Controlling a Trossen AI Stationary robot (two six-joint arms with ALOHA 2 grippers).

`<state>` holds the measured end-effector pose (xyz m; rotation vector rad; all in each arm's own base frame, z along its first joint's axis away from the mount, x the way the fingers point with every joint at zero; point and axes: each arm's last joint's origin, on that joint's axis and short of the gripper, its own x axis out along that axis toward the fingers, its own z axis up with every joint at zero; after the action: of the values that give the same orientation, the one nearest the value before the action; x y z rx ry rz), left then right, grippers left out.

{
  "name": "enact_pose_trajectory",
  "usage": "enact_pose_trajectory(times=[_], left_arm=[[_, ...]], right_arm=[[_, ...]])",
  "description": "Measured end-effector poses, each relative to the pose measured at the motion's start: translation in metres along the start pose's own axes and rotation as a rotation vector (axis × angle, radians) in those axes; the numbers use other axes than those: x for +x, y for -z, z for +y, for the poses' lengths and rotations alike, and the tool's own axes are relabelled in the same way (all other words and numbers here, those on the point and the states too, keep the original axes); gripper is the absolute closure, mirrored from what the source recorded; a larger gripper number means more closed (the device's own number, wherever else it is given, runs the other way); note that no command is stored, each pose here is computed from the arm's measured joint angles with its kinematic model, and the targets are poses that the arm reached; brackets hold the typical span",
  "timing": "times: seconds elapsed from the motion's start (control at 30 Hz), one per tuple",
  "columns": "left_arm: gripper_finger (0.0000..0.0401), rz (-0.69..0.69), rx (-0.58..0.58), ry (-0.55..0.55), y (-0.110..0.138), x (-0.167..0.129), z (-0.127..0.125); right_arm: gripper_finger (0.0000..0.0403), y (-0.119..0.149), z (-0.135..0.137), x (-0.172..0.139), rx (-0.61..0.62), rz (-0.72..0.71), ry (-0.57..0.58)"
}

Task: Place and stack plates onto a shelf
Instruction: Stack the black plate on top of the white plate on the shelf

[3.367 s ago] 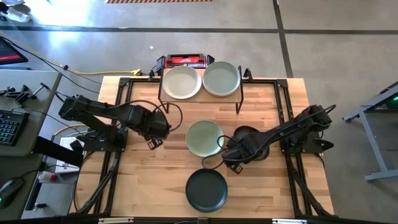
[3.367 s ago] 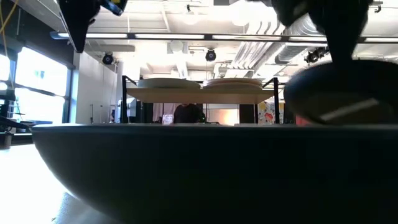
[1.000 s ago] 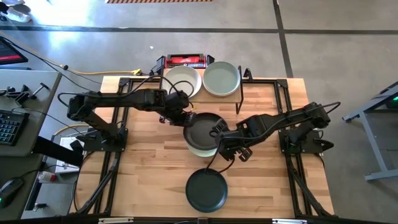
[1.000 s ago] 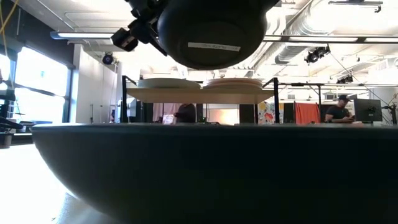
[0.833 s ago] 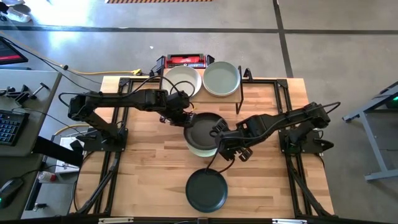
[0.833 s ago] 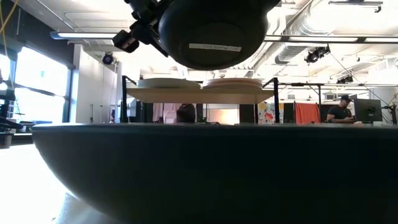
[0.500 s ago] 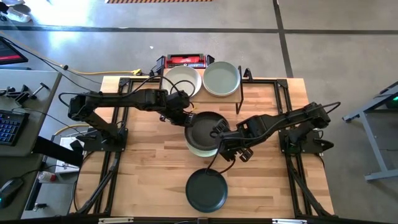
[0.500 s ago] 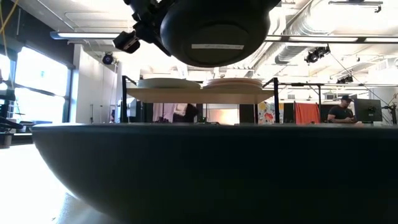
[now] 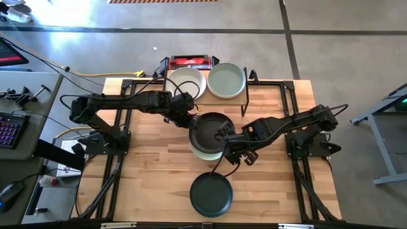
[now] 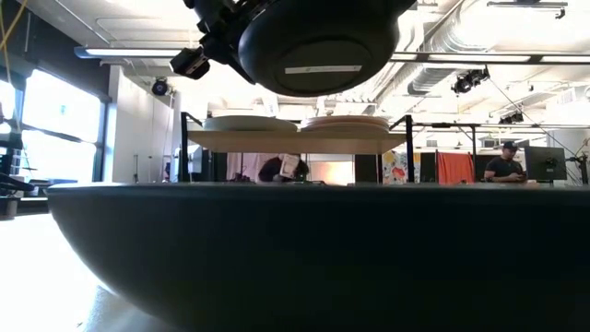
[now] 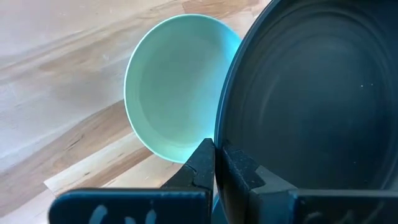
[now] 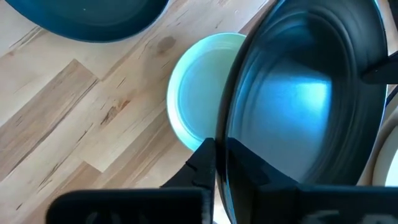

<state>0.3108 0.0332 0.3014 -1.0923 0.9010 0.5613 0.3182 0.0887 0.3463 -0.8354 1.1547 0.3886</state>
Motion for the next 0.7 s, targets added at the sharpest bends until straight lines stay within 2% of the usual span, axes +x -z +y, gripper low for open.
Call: enact_pose_trajectory(times=[0.17, 0.37, 0.53, 0.7], left_arm=[[0.04, -0.006, 0.005, -0.007, 0.0, 0.0, 0.0], [0.04, -0.018, 0.019, -0.045, 0.001, -0.003, 0.004], [0.04, -0.051, 0.001, -0.124, -0.002, -0.007, 0.013], [0.04, -0.098, 0.004, -0.144, -0.012, -0.017, 0.017]], right_arm=[[0.0344, 0.001, -0.001, 0.0, 0.024, 0.016, 0.018], [0.0288, 0.009, 0.001, -0.006, 0.013, 0.1, 0.07], [0.0273, 0.02, 0.0, -0.022, 0.029, 0.088, 0.097], [0.0273, 0.03, -0.004, -0.035, 0.078, 0.058, 0.123]])
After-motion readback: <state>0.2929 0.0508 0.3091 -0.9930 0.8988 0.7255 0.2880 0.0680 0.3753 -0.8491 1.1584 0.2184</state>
